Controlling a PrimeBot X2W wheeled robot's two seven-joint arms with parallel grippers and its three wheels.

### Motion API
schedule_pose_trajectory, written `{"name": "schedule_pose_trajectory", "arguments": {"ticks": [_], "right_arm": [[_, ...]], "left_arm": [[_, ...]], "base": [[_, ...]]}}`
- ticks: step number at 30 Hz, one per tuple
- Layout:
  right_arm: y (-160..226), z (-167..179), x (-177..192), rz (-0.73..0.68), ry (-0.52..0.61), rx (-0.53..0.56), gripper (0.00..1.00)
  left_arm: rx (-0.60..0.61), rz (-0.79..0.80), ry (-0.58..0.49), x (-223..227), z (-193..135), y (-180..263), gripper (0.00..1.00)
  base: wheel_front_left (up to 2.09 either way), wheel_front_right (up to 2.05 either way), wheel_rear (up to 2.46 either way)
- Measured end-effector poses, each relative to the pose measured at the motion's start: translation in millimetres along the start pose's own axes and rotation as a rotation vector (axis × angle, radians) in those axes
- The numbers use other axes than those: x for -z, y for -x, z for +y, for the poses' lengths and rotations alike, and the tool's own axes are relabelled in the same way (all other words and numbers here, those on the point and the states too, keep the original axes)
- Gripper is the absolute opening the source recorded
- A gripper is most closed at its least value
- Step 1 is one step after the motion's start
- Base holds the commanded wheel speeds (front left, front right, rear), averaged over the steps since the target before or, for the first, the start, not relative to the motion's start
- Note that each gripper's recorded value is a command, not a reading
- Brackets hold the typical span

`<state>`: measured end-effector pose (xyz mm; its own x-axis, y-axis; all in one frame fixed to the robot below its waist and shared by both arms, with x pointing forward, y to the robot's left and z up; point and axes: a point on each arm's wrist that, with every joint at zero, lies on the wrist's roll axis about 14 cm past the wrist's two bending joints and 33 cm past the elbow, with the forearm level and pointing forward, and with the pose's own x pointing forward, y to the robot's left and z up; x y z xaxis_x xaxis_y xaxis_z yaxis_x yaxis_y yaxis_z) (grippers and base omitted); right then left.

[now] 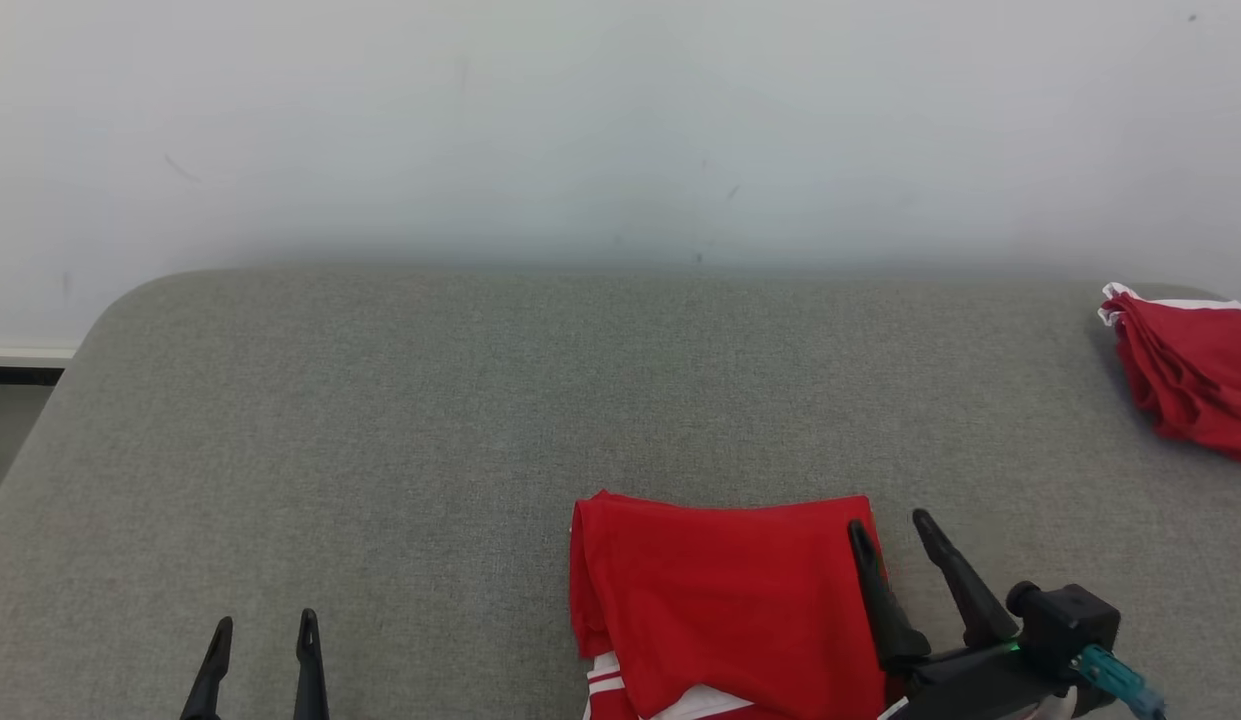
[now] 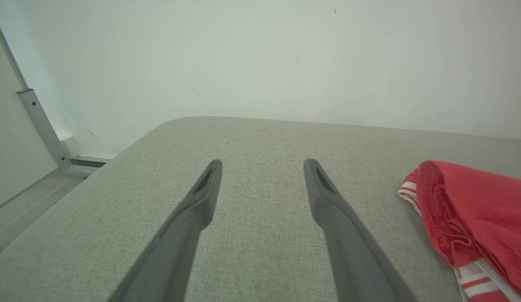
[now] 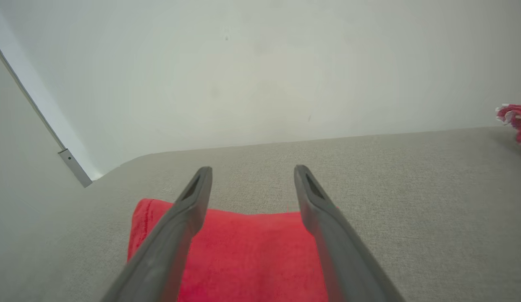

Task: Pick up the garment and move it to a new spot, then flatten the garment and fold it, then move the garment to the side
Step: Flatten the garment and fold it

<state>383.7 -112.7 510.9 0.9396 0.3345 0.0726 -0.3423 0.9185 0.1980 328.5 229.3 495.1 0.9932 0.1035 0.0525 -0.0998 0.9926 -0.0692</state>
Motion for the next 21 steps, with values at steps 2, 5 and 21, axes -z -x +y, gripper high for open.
{"name": "schedule_pose_trajectory", "arguments": {"ticks": [2, 5, 21], "right_arm": [[2, -2, -5, -0.026, -0.002, 0.019, 1.0], [8, -6, -8, -0.045, 0.005, 0.05, 1.0], [29, -22, -19, -0.104, 0.003, 0.153, 1.0]], "left_arm": [[0.002, 0.0, 0.0, 0, 0, 0, 1.0], [0.006, -0.001, 0.0, 0, -2, 0, 1.0], [0.144, 0.034, 0.001, 11, -46, -5, 1.0]], "base": [[0.0, 0.0, 0.0], [0.0, 0.0, 0.0], [0.0, 0.0, 0.0]]}}
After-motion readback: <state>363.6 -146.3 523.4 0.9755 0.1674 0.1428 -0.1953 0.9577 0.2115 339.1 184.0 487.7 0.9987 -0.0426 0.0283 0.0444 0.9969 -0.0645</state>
